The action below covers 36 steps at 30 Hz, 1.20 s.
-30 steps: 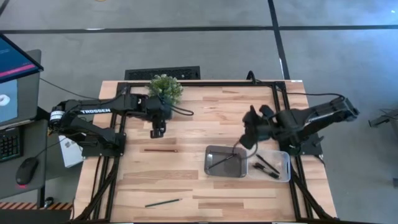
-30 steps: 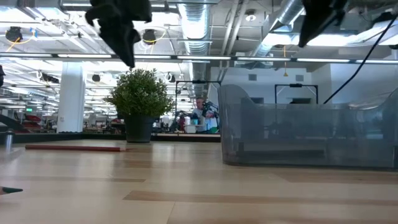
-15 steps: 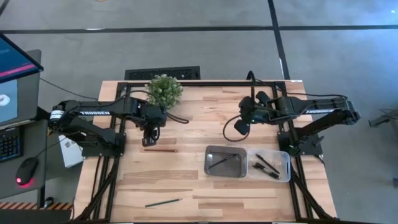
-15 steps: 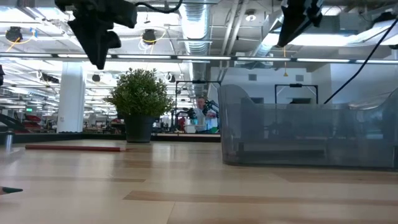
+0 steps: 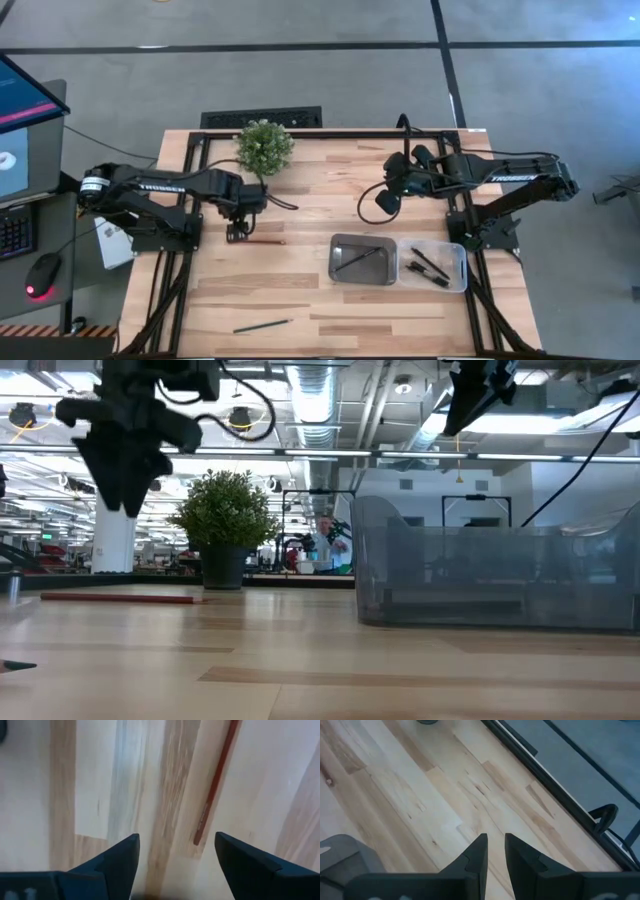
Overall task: Sort pens & pencils
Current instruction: Put the brown pencil into the black bin
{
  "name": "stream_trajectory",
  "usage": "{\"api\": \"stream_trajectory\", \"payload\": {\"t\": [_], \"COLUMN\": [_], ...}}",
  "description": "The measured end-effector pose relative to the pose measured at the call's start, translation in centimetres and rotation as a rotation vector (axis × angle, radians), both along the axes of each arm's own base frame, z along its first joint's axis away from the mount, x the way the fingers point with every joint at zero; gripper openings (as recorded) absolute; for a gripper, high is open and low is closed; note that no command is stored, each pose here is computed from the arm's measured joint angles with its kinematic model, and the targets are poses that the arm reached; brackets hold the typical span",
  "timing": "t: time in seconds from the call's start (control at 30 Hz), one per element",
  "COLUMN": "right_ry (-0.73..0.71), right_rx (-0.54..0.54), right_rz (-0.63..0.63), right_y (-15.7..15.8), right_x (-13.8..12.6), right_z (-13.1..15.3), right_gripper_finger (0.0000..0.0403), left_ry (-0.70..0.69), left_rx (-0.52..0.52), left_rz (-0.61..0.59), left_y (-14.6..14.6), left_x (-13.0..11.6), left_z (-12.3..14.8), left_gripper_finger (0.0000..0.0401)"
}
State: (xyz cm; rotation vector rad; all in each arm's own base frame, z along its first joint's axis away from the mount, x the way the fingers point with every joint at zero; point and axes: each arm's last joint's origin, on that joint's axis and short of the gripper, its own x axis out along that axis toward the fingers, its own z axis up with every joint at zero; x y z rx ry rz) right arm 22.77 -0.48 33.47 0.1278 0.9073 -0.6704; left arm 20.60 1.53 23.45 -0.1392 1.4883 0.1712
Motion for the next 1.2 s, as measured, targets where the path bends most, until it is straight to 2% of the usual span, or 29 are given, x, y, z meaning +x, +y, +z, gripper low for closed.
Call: {"api": "stream_trajectory", "payload": {"t": [0.23,0.43,0.57,0.83,1.07,1.2], "right_ry": [0.000,0.000,0.001,0.012,0.012,0.012], "right_rx": [0.000,0.000,0.000,-0.009,-0.010,-0.010], "right_rz": [0.000,0.000,0.000,0.017,0.018,0.018], "right_y": [0.0,0.0,0.0,0.0,0.0,0.0], "right_x": [0.0,0.0,0.0,0.0,0.0,0.0], "right_z": [0.0,0.0,0.0,0.0,0.0,0.0], "right_gripper_finger": [0.0088,0.0088,0.0088,0.0088,0.0088,0.0088], "left_ry": [-0.035,-0.048,-0.049,-0.062,-0.157,-0.143], "left_rx": [-0.074,-0.073,-0.097,-0.120,-0.011,0.025], "left_rz": [0.052,0.052,-0.020,-0.087,-0.158,-0.137], "left_y": [-0.2,-0.3,-0.5,-2.1,-3.6,-3.8], "left_x": [-0.1,-0.6,-1.0,-0.9,-0.1,-0.3], "left_z": [-2.4,-4.7,-6.2,-6.3,-6.1,-6.1], "left_gripper_finger": [0.0252,0.0252,0.0252,0.0252,0.0252,0.0252]}}
